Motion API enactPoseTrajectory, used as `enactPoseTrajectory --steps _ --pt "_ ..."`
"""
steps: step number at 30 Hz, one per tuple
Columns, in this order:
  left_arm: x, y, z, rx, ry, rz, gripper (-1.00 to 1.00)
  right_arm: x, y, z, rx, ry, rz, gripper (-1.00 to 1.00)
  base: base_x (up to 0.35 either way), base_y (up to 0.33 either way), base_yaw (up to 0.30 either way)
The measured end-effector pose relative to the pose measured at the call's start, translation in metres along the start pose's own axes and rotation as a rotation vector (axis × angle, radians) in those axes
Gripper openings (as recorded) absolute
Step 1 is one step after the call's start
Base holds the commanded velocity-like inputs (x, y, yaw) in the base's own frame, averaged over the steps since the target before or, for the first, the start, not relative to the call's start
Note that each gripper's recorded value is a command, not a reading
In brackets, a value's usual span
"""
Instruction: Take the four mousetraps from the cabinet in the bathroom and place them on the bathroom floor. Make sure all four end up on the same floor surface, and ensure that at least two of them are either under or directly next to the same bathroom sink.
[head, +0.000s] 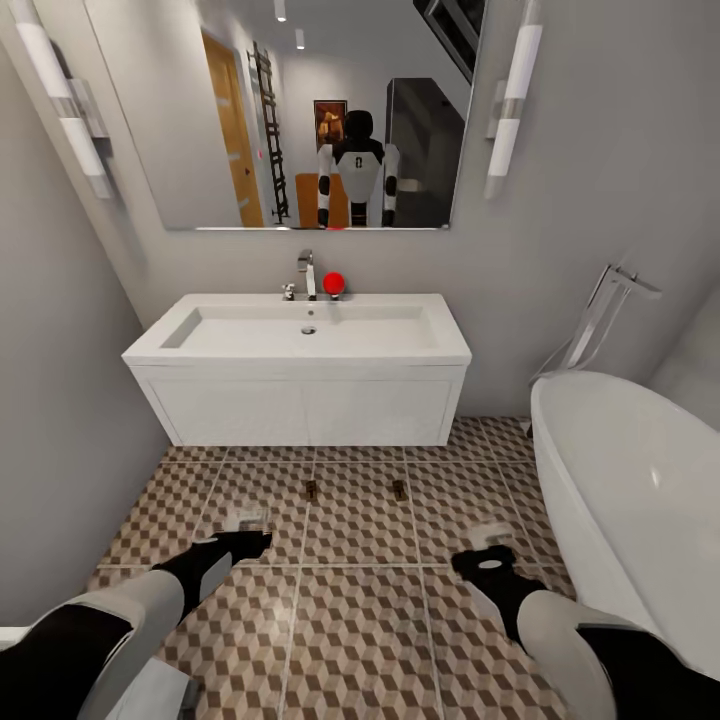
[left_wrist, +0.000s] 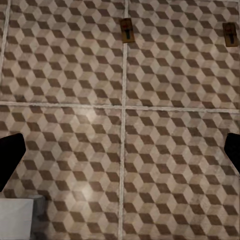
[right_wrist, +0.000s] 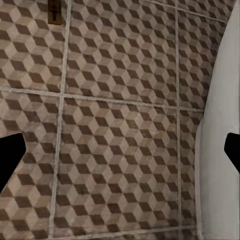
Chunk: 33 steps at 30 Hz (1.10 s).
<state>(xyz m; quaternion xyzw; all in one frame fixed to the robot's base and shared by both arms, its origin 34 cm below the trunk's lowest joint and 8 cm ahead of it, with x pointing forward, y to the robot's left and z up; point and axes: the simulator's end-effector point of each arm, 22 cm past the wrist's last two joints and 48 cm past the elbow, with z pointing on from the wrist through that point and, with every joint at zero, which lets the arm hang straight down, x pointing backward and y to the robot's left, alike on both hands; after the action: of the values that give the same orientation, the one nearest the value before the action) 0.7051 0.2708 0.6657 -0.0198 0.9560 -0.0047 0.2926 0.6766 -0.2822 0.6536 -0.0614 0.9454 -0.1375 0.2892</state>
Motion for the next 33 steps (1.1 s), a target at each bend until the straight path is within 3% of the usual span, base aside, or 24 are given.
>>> enactPoseTrajectory --steps 9,16,22,33 --pt "0.071 0.000 -0.002 -0.001 0.091 -0.003 1.00 0.113 0.001 -0.009 -0.001 0.127 -0.035 1.00 0.000 0.000 0.000" --pt "0.118 0.001 -0.007 -0.002 0.149 -0.003 1.00 0.157 -0.003 -0.017 0.004 0.166 -0.045 1.00 0.000 0.000 0.000" --pt "0.169 0.003 -0.015 -0.004 0.205 -0.010 1.00 0.203 -0.022 -0.024 0.020 0.218 -0.057 1.00 0.000 0.000 0.000" --pt "0.252 0.006 -0.036 -0.012 0.283 -0.035 1.00 0.286 -0.032 -0.051 0.023 0.314 -0.088 1.00 0.000 0.000 0.000"
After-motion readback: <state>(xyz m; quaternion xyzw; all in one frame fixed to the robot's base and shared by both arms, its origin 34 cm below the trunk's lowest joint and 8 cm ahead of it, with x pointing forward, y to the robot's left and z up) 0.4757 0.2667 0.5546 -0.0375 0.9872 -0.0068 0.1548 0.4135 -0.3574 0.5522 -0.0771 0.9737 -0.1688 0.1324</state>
